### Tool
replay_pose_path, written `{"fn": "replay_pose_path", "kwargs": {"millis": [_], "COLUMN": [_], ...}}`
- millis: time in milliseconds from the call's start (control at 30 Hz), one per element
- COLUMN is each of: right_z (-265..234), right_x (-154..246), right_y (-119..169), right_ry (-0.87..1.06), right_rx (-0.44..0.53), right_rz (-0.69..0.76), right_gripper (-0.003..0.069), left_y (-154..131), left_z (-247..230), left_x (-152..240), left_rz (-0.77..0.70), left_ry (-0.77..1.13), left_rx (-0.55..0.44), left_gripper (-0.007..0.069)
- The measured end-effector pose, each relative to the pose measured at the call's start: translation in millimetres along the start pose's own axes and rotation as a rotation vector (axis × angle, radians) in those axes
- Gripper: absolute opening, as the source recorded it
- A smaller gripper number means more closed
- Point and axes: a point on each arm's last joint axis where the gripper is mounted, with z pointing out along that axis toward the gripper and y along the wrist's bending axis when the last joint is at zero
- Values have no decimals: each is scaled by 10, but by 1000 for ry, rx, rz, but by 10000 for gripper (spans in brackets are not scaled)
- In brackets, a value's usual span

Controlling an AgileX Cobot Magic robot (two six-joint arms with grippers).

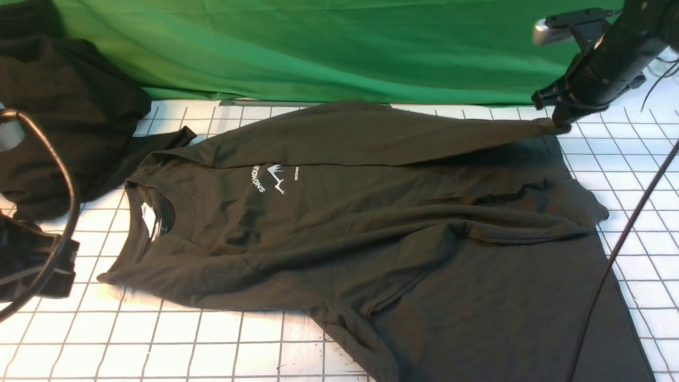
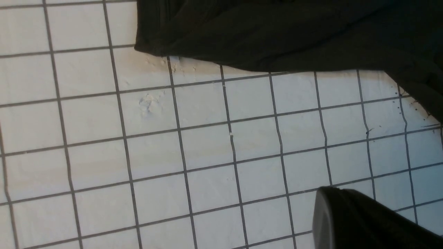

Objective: Fold a long-sleeved shirt over a white checkered tablecloth.
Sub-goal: 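Pull the gripped part of the black shirt across the shirt with the right gripper, then grasp the near edge of the shirt at its hem and shoulder corners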

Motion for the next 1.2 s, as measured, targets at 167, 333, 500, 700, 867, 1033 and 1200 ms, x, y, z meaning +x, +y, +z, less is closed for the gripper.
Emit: {"fn": "replay_pose_path", "kwargs": {"millis": [167, 333, 500, 700, 867, 1033, 1200], "right_z": [-426, -648, -701, -427, -234, -331, -775], "right_x": [109, 439, 839, 1248, 1513, 1581, 1568], "right_y": [56, 130, 198, 250, 279, 286, 323], "right_ry": [55, 131, 175, 285, 355, 429, 389], "right_rx": [-17, -33, -32, -45, -48, -48, -56], "right_rz": [-24, -12, 14, 26, 32, 40, 54], "right_gripper": [1, 1, 1, 8, 204, 485, 491], "left_y": [0, 0, -6, -33, -42, -67, -103], "left_z": [0, 0, -24, -78, -93, -102, -145], "left_x": [-6, -5, 5, 46, 54, 48, -114], "left_rz": [0, 0, 3, 3, 2, -8, -20], "left_ry": [-7, -5, -15, -18, -23, -26, -26], "left_rx": [0, 0, -1, 12, 17, 43, 86], "left_gripper": [4, 4, 4, 4, 4, 4, 4]}}
